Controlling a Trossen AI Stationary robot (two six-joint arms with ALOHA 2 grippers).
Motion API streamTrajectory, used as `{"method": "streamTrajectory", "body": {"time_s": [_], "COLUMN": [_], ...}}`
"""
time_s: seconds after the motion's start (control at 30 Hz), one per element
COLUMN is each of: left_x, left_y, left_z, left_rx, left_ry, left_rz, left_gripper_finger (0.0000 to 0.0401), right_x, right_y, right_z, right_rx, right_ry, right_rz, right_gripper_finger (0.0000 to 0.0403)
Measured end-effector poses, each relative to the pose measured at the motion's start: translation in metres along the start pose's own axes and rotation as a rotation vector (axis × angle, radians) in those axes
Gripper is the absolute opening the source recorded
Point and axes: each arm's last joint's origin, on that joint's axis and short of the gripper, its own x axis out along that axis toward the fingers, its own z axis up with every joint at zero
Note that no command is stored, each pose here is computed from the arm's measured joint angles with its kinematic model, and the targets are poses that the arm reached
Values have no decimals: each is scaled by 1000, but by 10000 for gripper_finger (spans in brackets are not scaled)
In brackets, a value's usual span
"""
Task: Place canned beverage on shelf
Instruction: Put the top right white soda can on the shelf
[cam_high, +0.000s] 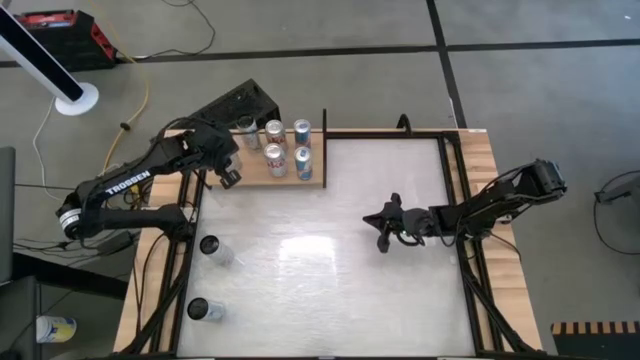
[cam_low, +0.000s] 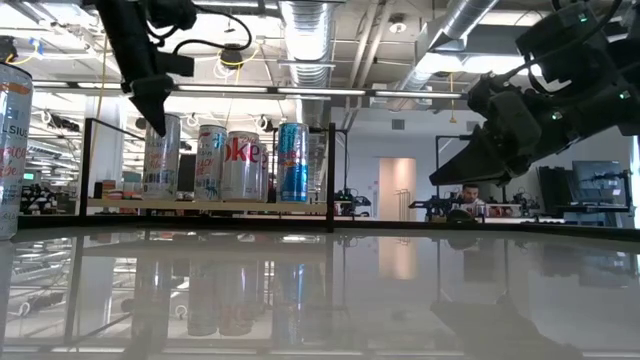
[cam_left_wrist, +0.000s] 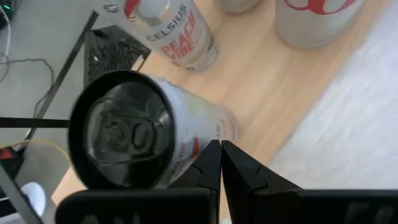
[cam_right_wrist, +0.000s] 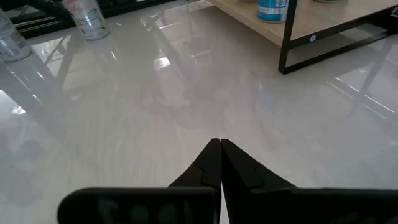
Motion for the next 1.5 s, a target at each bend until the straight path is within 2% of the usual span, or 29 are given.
{"method": "streamTrajectory", "body": {"time_s": [0.37, 0.63, 0.87, 1.3, 1.5], "left_x": [10, 32, 39, 43, 43], "left_y": [15, 22, 25, 39, 39], "left_z": [0, 1, 1, 6, 2], "left_rx": [6, 35, 60, 57, 27], "left_ry": [47, 148, 185, 126, 159], "left_rz": [92, 99, 142, 204, 179], "left_gripper_finger": [0, 0, 0, 0, 0], "right_x": [0, 0, 0, 0, -1], "right_y": [-1, -1, -1, 0, 2], "right_z": [1, 1, 1, 1, 0], "right_rx": [7, 6, 6, 3, -3], "right_ry": [-4, -4, -4, -3, -1], "right_rz": [-4, -2, -1, 0, 13], "right_gripper_finger": [27, 27, 27, 27, 27]}}
